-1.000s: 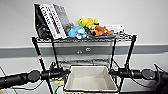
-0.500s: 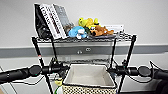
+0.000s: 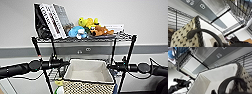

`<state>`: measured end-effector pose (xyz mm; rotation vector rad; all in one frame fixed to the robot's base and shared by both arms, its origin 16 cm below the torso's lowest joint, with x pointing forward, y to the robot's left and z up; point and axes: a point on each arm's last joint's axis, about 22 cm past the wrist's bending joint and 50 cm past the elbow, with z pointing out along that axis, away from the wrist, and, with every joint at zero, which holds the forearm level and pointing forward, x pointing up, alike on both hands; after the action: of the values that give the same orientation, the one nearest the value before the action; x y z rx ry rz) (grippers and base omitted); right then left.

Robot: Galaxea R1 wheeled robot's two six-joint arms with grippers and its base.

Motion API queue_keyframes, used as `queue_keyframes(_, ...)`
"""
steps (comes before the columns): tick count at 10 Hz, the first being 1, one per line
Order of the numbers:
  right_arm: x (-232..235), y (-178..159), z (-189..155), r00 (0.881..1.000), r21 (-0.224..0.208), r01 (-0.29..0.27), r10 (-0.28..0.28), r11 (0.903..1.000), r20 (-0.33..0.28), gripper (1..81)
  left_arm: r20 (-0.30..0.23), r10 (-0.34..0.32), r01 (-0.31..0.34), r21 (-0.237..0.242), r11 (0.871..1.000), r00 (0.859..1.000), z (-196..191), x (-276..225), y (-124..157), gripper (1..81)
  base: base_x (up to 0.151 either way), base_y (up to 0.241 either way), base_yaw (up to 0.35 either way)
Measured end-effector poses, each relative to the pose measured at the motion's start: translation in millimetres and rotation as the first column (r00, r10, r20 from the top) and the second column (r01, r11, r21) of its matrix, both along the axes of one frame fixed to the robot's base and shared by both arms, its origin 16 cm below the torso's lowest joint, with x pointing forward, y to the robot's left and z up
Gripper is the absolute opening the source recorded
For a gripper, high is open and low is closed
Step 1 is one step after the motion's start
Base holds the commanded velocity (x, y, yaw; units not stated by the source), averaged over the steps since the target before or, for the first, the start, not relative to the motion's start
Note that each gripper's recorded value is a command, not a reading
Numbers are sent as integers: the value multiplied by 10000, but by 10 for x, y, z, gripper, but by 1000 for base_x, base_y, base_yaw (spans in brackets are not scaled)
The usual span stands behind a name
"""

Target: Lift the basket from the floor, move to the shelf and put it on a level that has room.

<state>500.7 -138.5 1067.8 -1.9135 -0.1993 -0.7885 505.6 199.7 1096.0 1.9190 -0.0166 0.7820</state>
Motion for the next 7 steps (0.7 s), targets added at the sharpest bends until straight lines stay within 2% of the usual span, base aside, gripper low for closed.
queue_keyframes(3, -63, -46, 166, 9998, -5, -122, 122, 9999, 128, 10, -102, -37, 36, -46, 10000, 9999, -1, -29, -2, 10, 0, 0, 0)
queue_keyframes(7, 57, -8, 133, 9999, -91, -77, 77, 9999, 69, 10, -133, 129, -129, 8, 9999, 9998, -39, 106, 15, 10, 0, 0, 0)
